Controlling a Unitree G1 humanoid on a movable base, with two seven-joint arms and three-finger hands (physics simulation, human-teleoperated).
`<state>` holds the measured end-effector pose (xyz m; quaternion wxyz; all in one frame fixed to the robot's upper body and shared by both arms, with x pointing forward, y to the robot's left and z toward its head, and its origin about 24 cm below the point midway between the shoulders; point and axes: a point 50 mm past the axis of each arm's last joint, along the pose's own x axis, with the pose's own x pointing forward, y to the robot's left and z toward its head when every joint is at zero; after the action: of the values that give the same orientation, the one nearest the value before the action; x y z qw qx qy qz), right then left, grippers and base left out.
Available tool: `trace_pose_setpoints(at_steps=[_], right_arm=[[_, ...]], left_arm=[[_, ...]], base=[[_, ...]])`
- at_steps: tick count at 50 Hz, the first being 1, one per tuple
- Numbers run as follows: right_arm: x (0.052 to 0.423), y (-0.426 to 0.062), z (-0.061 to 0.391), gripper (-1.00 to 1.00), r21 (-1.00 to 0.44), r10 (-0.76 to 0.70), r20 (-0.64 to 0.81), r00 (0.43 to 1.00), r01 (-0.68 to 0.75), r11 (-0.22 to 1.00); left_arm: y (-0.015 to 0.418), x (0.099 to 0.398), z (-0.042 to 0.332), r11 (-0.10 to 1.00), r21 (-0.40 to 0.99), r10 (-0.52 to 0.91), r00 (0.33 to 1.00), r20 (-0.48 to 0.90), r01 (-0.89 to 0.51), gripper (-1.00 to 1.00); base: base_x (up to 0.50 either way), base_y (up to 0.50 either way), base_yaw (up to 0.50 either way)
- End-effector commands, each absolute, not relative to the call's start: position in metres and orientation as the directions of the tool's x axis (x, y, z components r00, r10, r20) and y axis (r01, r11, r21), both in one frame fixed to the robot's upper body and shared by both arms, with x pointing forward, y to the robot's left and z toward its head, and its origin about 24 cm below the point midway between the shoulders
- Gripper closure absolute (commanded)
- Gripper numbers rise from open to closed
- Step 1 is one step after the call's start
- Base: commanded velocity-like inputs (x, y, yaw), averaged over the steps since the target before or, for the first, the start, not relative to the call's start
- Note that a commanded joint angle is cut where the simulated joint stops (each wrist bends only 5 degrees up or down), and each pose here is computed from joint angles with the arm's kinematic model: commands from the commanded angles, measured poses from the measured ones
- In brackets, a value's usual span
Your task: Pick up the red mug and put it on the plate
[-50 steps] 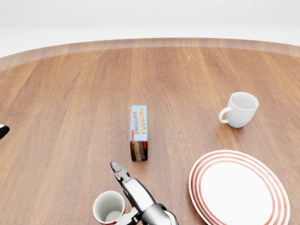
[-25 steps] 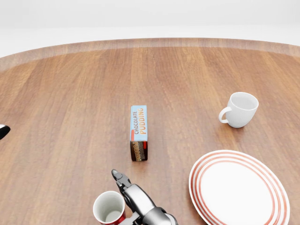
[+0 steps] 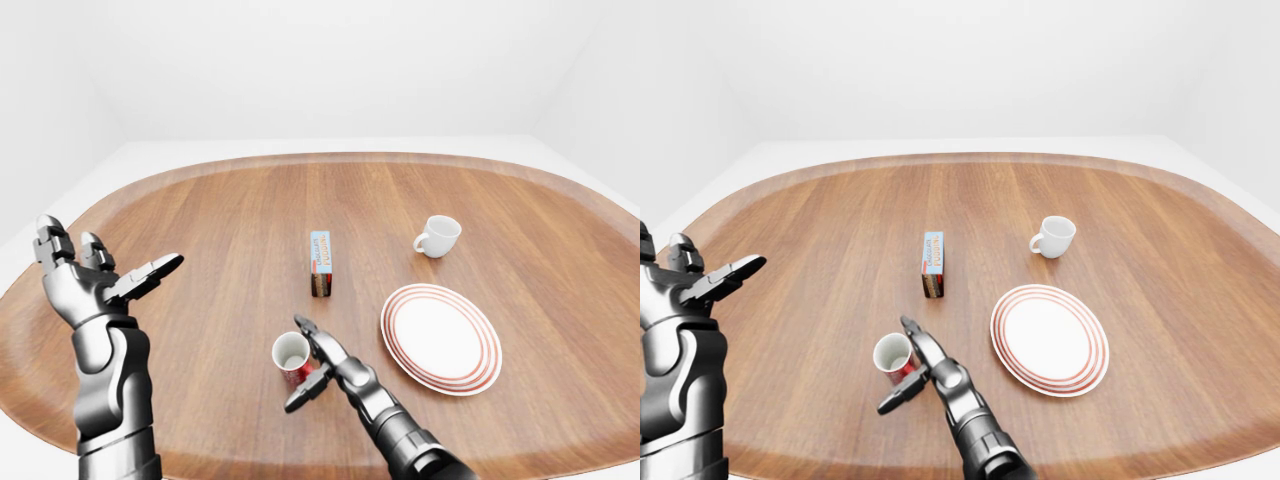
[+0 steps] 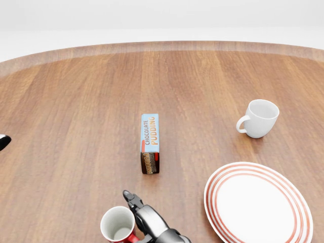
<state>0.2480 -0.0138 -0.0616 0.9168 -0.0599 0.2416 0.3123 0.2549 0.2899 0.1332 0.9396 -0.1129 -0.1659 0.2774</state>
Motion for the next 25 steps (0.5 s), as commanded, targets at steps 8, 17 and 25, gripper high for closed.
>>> trace_pose_setpoints(at_steps=[8,17,25], right_arm=[[0.2445,-0.0156,-0.0692,-1.00,0.071,0.538,-0.514,0.668,-0.592,0.803],[0.2417,-0.0178,-0.0745,-1.00,0.090,0.525,-0.536,0.661,-0.574,0.814],[0.2419,-0.0175,-0.0734,1.00,0.088,0.525,-0.530,0.666,-0.573,0.815]], left_arm=[[0.2891,0.2544,0.1331,0.821,-0.304,0.558,0.791,0.249,-0.484,-1.00],[0.2895,0.2540,0.1329,0.821,-0.304,0.559,0.790,0.251,-0.484,-1.00],[0.2898,0.2556,0.1323,0.820,-0.304,0.560,0.790,0.251,-0.485,-1.00]], base=[[0.00,0.00,0.00],[0.00,0.00,0.00],[0.00,0.00,0.00]])
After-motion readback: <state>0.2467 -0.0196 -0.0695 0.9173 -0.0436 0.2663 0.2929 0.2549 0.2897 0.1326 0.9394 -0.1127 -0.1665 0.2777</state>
